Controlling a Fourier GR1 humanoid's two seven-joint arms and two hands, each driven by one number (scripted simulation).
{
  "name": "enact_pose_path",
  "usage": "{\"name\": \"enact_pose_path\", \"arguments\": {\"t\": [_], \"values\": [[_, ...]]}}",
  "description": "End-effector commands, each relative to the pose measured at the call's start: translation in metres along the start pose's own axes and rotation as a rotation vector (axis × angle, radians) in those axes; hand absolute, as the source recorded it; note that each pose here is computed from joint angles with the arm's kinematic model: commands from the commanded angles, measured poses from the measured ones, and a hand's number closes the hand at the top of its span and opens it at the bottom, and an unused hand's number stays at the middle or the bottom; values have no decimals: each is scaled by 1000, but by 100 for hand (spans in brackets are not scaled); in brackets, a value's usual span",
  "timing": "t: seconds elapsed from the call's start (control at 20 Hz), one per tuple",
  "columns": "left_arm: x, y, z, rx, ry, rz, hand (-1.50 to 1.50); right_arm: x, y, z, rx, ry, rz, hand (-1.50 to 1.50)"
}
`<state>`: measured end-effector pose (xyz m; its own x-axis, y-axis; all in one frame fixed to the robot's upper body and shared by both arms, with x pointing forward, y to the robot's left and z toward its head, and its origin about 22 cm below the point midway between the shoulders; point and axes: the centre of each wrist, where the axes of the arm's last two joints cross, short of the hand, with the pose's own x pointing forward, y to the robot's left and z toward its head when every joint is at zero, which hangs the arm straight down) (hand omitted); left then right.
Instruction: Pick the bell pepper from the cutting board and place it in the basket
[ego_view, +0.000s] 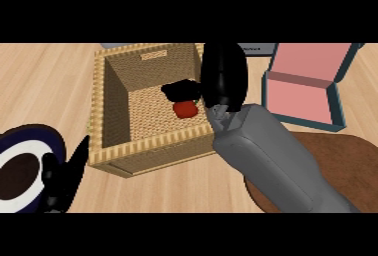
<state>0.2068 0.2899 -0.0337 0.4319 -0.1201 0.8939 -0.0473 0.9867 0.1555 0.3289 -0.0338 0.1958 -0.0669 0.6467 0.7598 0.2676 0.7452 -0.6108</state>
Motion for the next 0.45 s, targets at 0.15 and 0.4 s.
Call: {"name": "enact_pose_path", "arguments": {"t": [0.15, 0.4], "values": [[-18, 12, 2, -5, 108, 8, 0, -6, -47, -4, -97, 81, -113, -150], [-5, -3, 4, 6, 122, 24, 0, -52, -101, 5, -136, 140, -121, -150]]}}
